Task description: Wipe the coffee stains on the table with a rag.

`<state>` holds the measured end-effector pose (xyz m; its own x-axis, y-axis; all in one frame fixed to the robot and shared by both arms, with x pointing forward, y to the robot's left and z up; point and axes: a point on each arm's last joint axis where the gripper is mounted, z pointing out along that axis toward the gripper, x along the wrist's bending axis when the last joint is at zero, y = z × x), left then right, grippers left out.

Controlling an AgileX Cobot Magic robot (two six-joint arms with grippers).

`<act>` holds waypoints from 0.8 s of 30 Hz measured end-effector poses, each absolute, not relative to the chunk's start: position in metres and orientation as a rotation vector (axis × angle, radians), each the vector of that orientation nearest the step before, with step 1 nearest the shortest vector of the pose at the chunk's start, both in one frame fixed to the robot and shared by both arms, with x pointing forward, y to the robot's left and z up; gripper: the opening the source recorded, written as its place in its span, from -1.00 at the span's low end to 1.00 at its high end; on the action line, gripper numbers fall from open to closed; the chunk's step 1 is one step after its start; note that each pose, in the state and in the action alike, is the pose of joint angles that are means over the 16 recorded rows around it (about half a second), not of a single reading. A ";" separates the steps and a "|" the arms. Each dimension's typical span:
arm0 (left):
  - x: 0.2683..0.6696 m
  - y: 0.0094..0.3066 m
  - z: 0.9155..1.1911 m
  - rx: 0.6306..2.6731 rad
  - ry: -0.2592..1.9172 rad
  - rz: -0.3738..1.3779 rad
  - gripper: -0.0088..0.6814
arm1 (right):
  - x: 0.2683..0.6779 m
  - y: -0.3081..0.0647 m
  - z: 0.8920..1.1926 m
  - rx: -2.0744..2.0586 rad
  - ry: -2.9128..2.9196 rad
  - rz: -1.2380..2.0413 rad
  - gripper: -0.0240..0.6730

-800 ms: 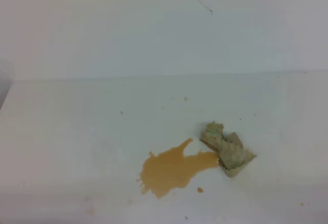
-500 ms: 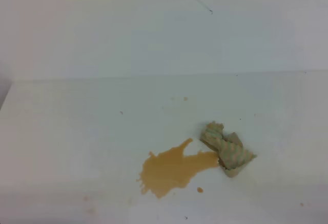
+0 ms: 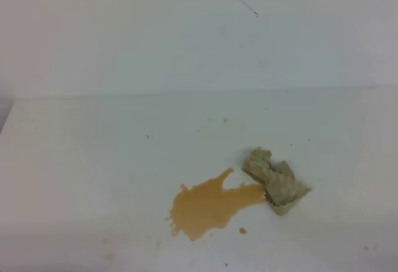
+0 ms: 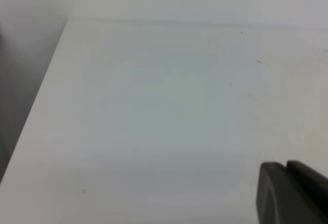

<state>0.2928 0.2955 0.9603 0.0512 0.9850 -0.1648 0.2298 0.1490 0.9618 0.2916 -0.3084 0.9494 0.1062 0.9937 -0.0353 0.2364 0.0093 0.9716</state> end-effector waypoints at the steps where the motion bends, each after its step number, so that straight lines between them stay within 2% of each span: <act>1: 0.293 0.296 0.960 1.283 1.390 0.924 -0.97 | 0.292 -0.308 0.949 1.414 1.307 0.988 -0.94; 13: 0.293 0.296 0.960 1.283 1.390 0.924 -0.97 | 0.293 -0.307 0.954 1.377 1.283 1.028 -0.94; 24: 0.293 0.296 0.960 1.283 1.390 0.924 -0.97 | 0.294 -0.298 0.980 1.125 1.134 1.249 -0.94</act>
